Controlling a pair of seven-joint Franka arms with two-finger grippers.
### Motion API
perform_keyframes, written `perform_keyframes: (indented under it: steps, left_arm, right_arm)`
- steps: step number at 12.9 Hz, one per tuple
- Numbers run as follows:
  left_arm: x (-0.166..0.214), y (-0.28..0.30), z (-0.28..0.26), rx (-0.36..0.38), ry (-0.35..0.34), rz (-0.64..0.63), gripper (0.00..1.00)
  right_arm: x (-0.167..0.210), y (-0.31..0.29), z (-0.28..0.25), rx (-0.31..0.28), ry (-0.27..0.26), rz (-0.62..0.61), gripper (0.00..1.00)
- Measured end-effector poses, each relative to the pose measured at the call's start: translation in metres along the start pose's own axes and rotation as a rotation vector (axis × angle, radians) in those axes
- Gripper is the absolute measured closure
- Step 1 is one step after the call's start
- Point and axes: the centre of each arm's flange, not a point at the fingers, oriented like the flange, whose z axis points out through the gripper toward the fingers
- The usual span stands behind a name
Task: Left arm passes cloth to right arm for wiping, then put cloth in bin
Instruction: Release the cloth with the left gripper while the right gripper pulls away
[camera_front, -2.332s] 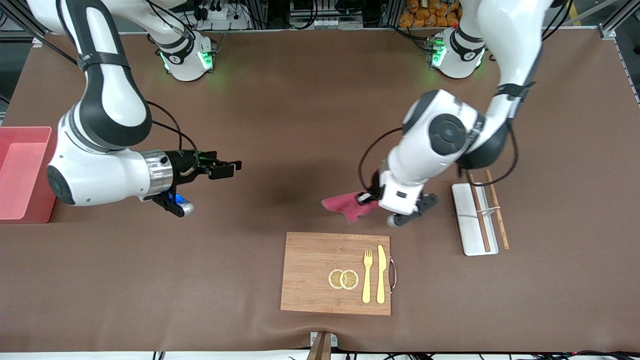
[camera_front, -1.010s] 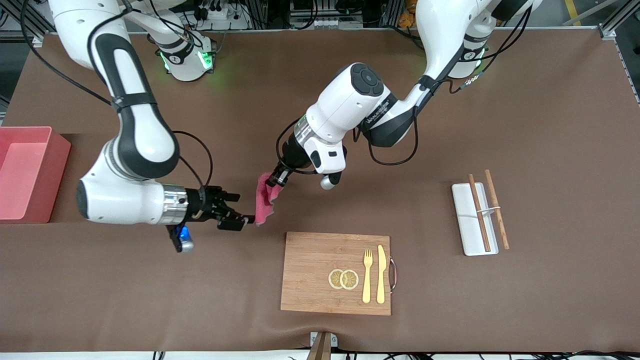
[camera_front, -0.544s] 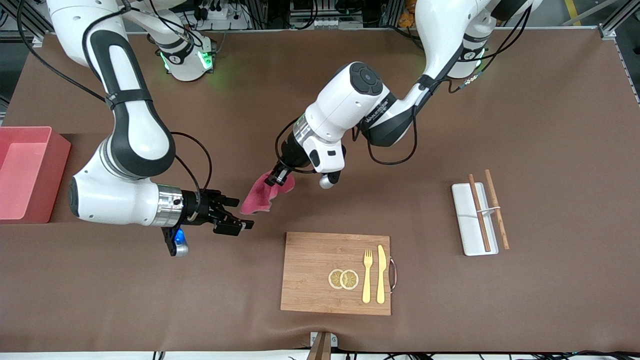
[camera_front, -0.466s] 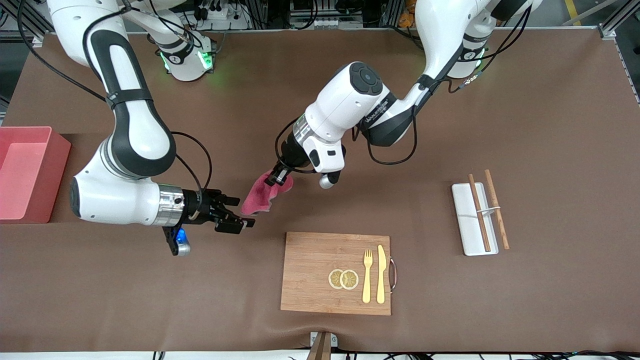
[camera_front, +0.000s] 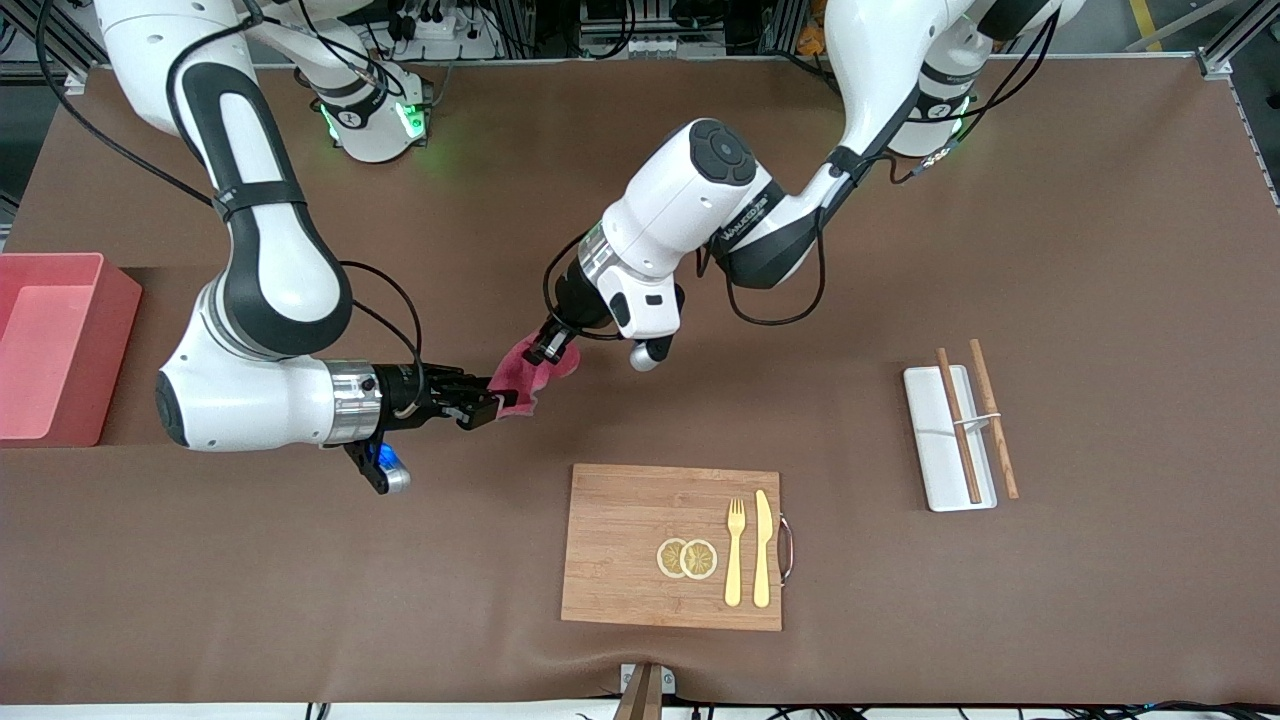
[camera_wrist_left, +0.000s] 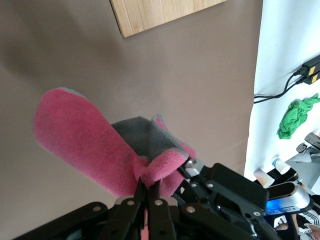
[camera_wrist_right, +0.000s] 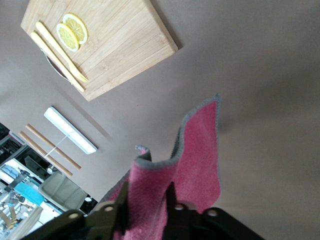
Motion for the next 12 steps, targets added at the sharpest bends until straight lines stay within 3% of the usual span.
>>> perform_keyframes:
  steps: [2,6,9,12]
  left_arm:
    - [0.0,0.0,0.0,0.0,0.001,0.0,0.97]
    - [0.005,0.008,-0.006,-0.01,-0.02,-0.04,0.92]
    - [0.005,0.02,-0.026,-0.019,-0.017,-0.042,0.61]
    - [0.036,0.052,-0.087,-0.028,0.028,-0.076,0.27]
  right_arm:
    - [-0.001,0.001,0.001,-0.006,-0.012,-0.044,0.96]
    - [0.003,0.01,0.007,-0.051,-0.02,-0.111,0.98]
    - [0.02,0.039,0.025,-0.201,-0.001,-0.152,0.98]
    - [0.045,0.075,0.04,-0.416,0.034,-0.204,0.98]
